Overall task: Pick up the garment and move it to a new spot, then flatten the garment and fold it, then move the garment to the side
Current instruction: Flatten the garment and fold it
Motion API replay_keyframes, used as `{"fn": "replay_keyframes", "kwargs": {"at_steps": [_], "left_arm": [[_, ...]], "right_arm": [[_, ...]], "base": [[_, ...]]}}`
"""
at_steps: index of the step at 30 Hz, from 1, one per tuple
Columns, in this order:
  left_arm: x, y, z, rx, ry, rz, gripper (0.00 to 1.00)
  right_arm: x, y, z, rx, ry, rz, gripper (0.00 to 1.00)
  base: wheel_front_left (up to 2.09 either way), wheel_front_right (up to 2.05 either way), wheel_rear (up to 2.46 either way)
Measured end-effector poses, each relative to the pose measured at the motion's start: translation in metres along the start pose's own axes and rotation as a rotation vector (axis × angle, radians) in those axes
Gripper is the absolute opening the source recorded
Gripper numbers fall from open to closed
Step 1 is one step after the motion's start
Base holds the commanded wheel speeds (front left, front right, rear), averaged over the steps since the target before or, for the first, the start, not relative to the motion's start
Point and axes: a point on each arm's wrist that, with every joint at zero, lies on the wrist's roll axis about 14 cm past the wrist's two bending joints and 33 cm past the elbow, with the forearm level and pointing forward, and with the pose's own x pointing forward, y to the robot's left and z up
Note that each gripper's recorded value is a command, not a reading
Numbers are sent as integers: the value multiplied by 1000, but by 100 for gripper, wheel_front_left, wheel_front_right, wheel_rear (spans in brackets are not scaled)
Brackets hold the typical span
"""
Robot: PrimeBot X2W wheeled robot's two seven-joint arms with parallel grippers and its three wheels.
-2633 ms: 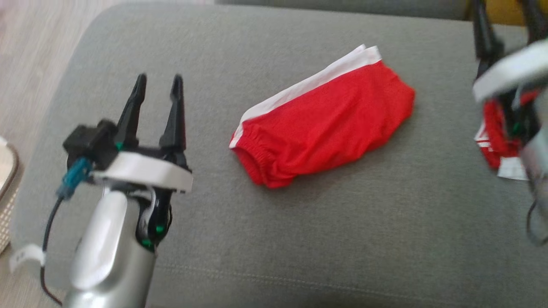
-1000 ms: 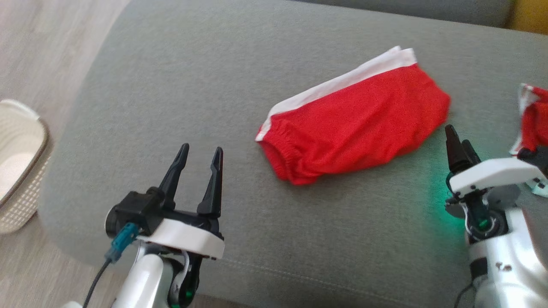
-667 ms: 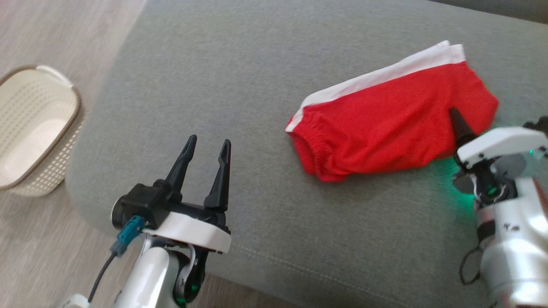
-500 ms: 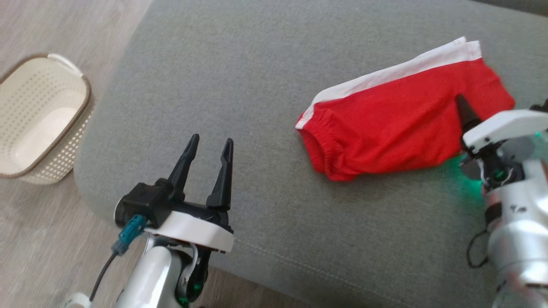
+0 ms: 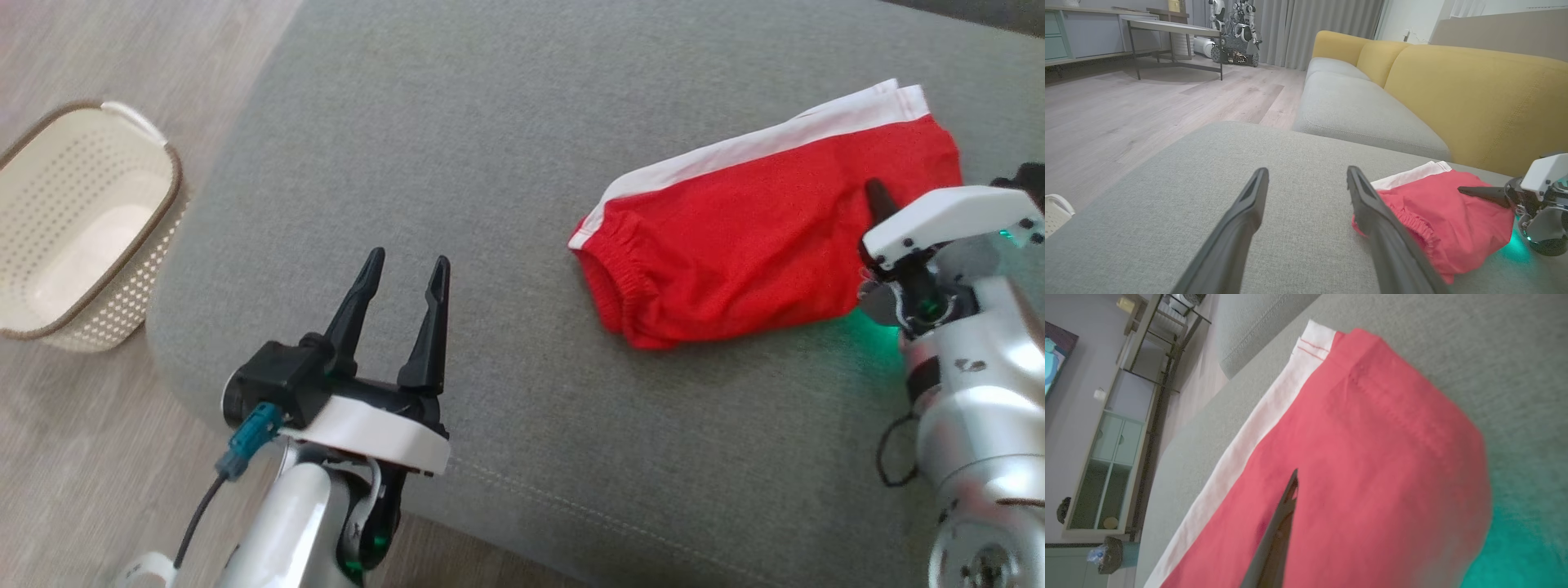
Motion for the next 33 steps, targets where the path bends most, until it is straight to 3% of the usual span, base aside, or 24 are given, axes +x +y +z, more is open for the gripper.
{"fn": "replay_keyframes", "kwargs": {"at_steps": [5, 13, 22, 33], "left_arm": [[3, -8, 3, -6, -13, -29, 100], [12, -30, 4, -25, -25, -99, 100], [15, -47, 5, -35, -30, -155, 100], [13, -50, 8, -38, -41, -170, 100]], "right_arm": [[-17, -5, 15, 71, -135, 7, 0], [-56, -53, 43, 196, -376, -83, 0], [-85, -92, 34, 247, -471, -184, 0], [-84, -78, 27, 14, -454, -176, 0]], "base": [[0, 0, 0], [0, 0, 0], [0, 0, 0], [0, 0, 0]]}}
